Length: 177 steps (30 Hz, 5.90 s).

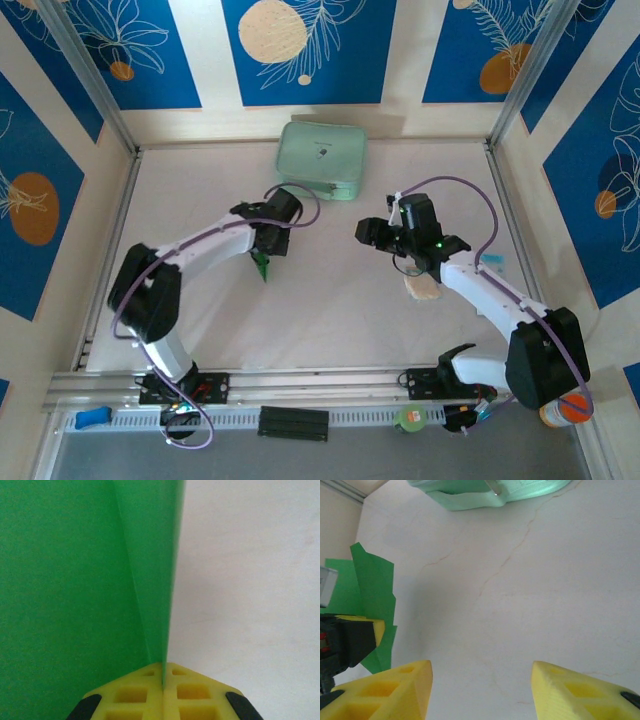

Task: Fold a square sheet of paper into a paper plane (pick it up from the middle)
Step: Turn over the paper at the center of the table, then fold the wing for the fifth time at the center of the table.

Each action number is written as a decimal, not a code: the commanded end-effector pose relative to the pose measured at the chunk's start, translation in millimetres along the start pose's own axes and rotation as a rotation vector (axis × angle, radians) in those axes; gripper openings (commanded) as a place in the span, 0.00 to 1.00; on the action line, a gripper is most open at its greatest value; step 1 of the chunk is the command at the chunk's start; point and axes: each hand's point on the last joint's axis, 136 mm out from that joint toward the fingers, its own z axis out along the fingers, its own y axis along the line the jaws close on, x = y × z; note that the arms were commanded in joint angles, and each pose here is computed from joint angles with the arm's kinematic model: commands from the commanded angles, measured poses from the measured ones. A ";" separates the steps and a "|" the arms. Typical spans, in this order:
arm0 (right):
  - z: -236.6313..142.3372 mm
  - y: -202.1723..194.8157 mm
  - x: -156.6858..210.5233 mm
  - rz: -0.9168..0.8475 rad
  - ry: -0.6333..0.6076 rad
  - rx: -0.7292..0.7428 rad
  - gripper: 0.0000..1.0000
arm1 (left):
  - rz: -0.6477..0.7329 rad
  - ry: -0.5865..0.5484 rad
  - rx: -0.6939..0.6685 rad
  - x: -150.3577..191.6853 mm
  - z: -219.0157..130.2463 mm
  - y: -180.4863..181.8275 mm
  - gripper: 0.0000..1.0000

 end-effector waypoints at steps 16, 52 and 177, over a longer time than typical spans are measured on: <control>-6.8 -27.2 4.5 0.039 -0.015 0.081 0.55 | 0.184 0.147 -0.453 16.8 49.8 18.5 0.20; -14.1 -57.5 1.7 0.195 -0.052 0.131 0.54 | -0.141 0.058 0.348 32.1 -37.8 -96.3 0.40; 74.9 5.1 88.7 0.407 0.367 0.081 0.47 | -0.468 0.158 0.504 59.1 73.0 -55.2 0.10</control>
